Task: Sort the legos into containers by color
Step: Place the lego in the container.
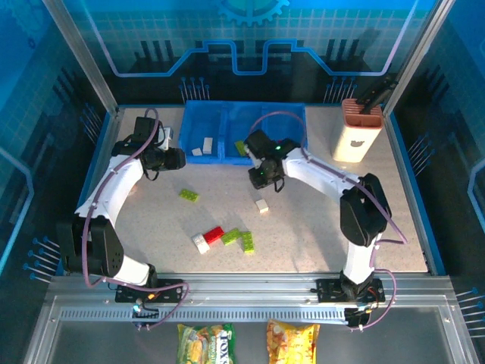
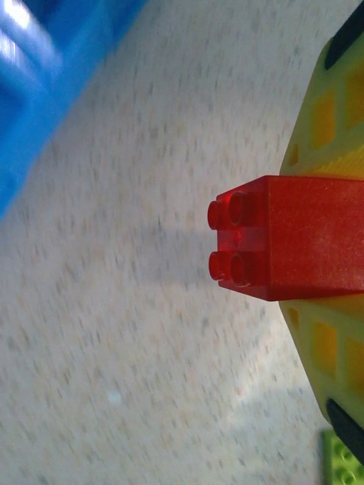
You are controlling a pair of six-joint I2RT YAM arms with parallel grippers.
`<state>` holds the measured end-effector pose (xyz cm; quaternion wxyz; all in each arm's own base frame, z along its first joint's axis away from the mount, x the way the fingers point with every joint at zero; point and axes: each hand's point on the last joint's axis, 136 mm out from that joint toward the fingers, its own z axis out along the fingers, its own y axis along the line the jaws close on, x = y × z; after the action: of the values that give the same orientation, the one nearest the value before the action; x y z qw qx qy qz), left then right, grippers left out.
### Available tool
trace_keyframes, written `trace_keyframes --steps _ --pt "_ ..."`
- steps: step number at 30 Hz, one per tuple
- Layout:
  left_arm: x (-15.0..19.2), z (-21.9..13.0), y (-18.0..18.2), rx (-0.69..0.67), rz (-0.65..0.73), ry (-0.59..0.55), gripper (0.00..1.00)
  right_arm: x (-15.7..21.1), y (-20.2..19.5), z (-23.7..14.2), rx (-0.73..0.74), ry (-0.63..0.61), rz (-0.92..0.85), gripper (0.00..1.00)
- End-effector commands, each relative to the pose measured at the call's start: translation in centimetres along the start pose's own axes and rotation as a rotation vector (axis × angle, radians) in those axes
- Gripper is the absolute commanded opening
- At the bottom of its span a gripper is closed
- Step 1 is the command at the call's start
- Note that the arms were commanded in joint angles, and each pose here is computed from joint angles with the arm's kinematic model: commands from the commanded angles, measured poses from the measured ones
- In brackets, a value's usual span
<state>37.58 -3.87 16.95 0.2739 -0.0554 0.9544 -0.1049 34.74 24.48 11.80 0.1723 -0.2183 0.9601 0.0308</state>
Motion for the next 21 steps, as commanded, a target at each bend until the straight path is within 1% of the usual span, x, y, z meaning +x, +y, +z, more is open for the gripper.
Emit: trace_keyframes --steps 1,4,9,21 --pt "0.2 -0.6 0.0 0.019 -0.010 -0.011 0.49 -0.2 -4.3 -1.7 0.059 -0.004 0.077 0.36" --pt "0.1 -0.6 0.0 0.020 -0.009 -0.013 0.49 -1.1 -7.5 -1.9 0.100 -0.017 0.135 0.36" --pt "0.1 -0.8 0.0 0.018 -0.008 -0.017 0.49 -3.0 -11.1 -1.5 0.168 -0.041 0.187 0.36" --pt "0.1 -0.8 0.3 0.005 -0.009 -0.023 0.49 -7.7 -15.1 2.2 0.355 -0.071 0.179 0.35"
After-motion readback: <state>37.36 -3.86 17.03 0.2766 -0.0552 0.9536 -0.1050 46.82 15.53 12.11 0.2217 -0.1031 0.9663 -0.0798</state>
